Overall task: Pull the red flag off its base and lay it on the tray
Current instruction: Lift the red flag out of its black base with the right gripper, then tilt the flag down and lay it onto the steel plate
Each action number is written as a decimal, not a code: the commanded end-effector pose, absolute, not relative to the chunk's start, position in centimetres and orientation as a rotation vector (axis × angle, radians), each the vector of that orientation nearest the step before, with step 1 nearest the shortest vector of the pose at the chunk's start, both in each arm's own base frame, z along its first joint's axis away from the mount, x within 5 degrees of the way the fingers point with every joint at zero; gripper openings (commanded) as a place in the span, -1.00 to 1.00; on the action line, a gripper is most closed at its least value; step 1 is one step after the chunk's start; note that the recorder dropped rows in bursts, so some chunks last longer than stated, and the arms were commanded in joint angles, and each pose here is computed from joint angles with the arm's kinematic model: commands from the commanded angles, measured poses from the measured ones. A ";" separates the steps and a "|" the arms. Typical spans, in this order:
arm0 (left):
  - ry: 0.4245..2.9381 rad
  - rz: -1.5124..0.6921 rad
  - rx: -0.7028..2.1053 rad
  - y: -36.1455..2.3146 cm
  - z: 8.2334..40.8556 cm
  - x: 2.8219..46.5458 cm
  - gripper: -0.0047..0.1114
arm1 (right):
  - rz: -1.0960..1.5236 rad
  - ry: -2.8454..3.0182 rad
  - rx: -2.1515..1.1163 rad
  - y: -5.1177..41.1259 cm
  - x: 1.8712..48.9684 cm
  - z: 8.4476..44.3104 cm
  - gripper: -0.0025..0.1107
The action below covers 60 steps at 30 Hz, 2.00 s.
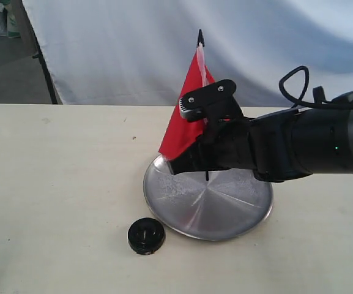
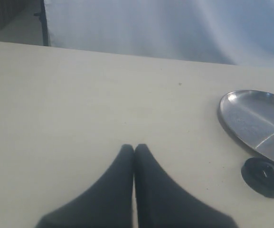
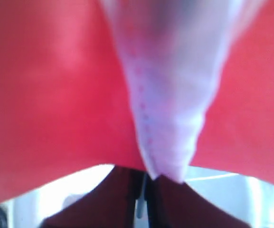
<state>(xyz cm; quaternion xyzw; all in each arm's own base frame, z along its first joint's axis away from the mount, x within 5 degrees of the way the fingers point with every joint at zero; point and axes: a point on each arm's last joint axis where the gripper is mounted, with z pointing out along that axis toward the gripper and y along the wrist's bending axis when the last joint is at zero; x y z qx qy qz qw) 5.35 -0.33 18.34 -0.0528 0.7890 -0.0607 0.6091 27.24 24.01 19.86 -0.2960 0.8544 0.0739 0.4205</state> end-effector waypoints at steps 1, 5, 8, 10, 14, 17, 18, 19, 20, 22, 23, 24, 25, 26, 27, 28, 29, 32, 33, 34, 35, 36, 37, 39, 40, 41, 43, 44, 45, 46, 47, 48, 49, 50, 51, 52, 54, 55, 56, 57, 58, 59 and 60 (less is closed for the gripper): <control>1.822 -0.151 -0.134 -0.3 18.2 5.3 -0.92 | 0.079 2.122 -0.852 23.3 27.0 19.1 -0.96; 1.822 -0.151 -0.134 -0.3 18.2 5.3 -0.92 | -0.156 2.089 -1.043 23.2 26.8 17.2 -0.96; 1.822 -0.151 -0.134 -0.3 18.2 5.3 -0.92 | -0.431 2.059 -1.160 23.4 26.3 15.5 -0.96; 1.822 -0.151 -0.134 -0.3 18.2 5.3 -0.92 | -0.593 2.019 -1.195 23.5 26.0 14.5 -0.96; 1.822 -0.151 -0.134 -0.3 18.2 5.3 -0.92 | -0.838 1.916 -1.240 23.7 25.7 13.3 -0.96; 1.822 -0.151 -0.134 -0.3 18.2 5.3 -0.92 | -0.850 1.913 -1.258 23.9 25.6 12.7 -0.96; 1.822 -0.151 -0.134 -0.3 18.2 5.3 -0.92 | -0.850 1.918 -1.257 24.0 25.7 12.6 -0.96; 1.822 -0.151 -0.134 -0.3 18.2 5.3 -0.92 | -0.848 1.923 -1.253 24.1 25.8 12.5 -0.96; 1.822 -0.151 -0.134 -0.3 18.2 5.3 -0.92 | -0.848 1.923 -1.252 24.2 25.8 12.5 -0.96; 1.822 -0.151 -0.134 -0.3 18.2 5.3 -0.92 | -0.818 1.934 -1.241 24.5 25.9 12.3 -0.96; 1.822 -0.151 -0.134 -0.3 18.2 5.3 -0.92 | -0.780 1.943 -1.231 24.8 26.0 12.4 -0.96; 1.822 -0.151 -0.134 -0.3 18.2 5.3 -0.92 | -0.743 1.954 -1.224 25.0 26.0 12.3 -0.96; 1.822 -0.151 -0.134 -0.3 18.2 5.3 -0.92 | -0.697 1.962 -1.221 25.4 26.0 12.2 -0.96; 1.822 -0.151 -0.134 -0.3 18.2 5.3 -0.92 | -0.656 1.970 -1.217 25.8 26.1 12.1 -0.96; 1.822 -0.151 -0.134 -0.3 18.2 5.3 -0.92 | -0.617 1.977 -1.204 26.2 26.1 12.2 -0.96; 1.822 -0.151 -0.134 -0.3 18.2 5.3 -0.92 | -0.594 1.986 -1.191 26.4 26.2 12.1 -0.96; 1.822 -0.151 -0.134 -0.3 18.2 5.3 -0.92 | -0.577 1.993 -1.172 26.6 26.3 12.1 -0.96; 1.822 -0.151 -0.134 -0.3 18.2 5.3 -0.92 | -0.547 2.021 -1.147 26.8 26.6 11.8 -0.96; 1.822 -0.151 -0.134 -0.3 18.2 5.3 -0.92 | -0.540 2.041 -1.142 26.7 26.6 11.5 -0.96; 1.822 -0.151 -0.134 -0.3 18.2 5.3 -0.92 | -0.543 2.058 -1.135 26.5 26.7 11.2 -0.96; 1.822 -0.151 -0.134 -0.3 18.2 5.3 -0.92 | -0.552 2.078 -1.121 26.3 26.8 11.0 -0.96; 1.822 -0.151 -0.134 -0.3 18.2 5.3 -0.92 | -0.557 2.102 -1.108 26.0 27.0 10.6 -0.96; 1.822 -0.151 -0.134 -0.3 18.2 5.3 -0.92 | -0.561 2.122 -1.093 25.7 27.1 10.4 -0.96; 1.822 -0.151 -0.134 -0.3 18.2 5.3 -0.92 | -0.572 2.158 -1.065 25.1 27.5 10.0 -0.96; 1.822 -0.151 -0.134 -0.3 18.2 5.3 -0.92 | -0.576 2.169 -1.060 25.0 27.6 9.8 -0.96; 1.822 -0.151 -0.134 -0.3 18.2 5.3 -0.92 | -0.581 2.177 -1.051 24.7 27.9 9.7 -0.96; 1.822 -0.151 -0.134 -0.3 18.2 5.3 -0.92 | -0.583 2.191 -1.036 24.5 28.0 9.6 -0.96; 1.822 -0.151 -0.134 -0.3 18.2 5.3 -0.92 | -0.585 2.194 -1.031 24.3 28.1 9.6 -0.96; 1.822 -0.151 -0.134 -0.3 18.2 5.3 -0.92 | -0.584 2.196 -1.030 24.3 28.2 9.6 -0.96; 1.822 -0.151 -0.134 -0.3 18.2 5.3 -0.92 | -0.584 2.198 -1.026 24.2 28.2 9.6 -0.96; 1.822 -0.151 -0.134 -0.3 18.2 5.3 -0.92 | -0.581 2.198 -1.026 24.2 28.2 9.6 -0.96; 1.822 -0.151 -0.134 -0.3 18.2 5.3 -0.92 | -0.581 2.198 -1.026 24.2 28.2 9.6 -0.96; 1.822 -0.151 -0.134 -0.3 18.2 5.3 -0.92 | -0.577 2.199 -1.028 24.3 28.2 9.6 -0.96; 1.822 -0.151 -0.134 -0.3 18.2 5.3 -0.92 | -0.569 2.198 -1.037 24.3 28.2 9.5 -0.96; 1.822 -0.151 -0.134 -0.3 18.2 5.3 -0.92 | -0.554 2.199 -1.043 24.4 28.2 9.5 -0.96; 1.822 -0.151 -0.134 -0.3 18.2 5.3 -0.92 | -0.538 2.201 -1.049 24.5 28.1 9.5 -0.96; 1.822 -0.151 -0.134 -0.3 18.2 5.3 -0.92 | -0.488 2.205 -1.070 24.8 28.0 9.3 -0.96; 1.822 -0.151 -0.134 -0.3 18.2 5.3 -0.92 | -0.458 2.207 -1.082 25.0 27.9 9.2 -0.96; 1.822 -0.151 -0.134 -0.3 18.2 5.3 -0.92 | -0.438 2.208 -1.090 25.2 27.9 9.2 -0.96; 1.822 -0.151 -0.134 -0.3 18.2 5.3 -0.92 | -0.417 2.210 -1.094 25.3 27.8 9.1 -0.92; 1.822 -0.151 -0.134 -0.3 18.2 5.3 -0.92 | -0.409 2.210 -1.097 25.4 27.8 9.1 -0.83; 1.822 -0.151 -0.134 -0.3 18.2 5.3 -0.92 | -0.403 2.210 -1.100 25.4 27.8 9.1 -0.71; 1.822 -0.151 -0.134 -0.3 18.2 5.3 -0.92 | -0.403 2.212 -1.097 25.3 27.9 9.1 -0.56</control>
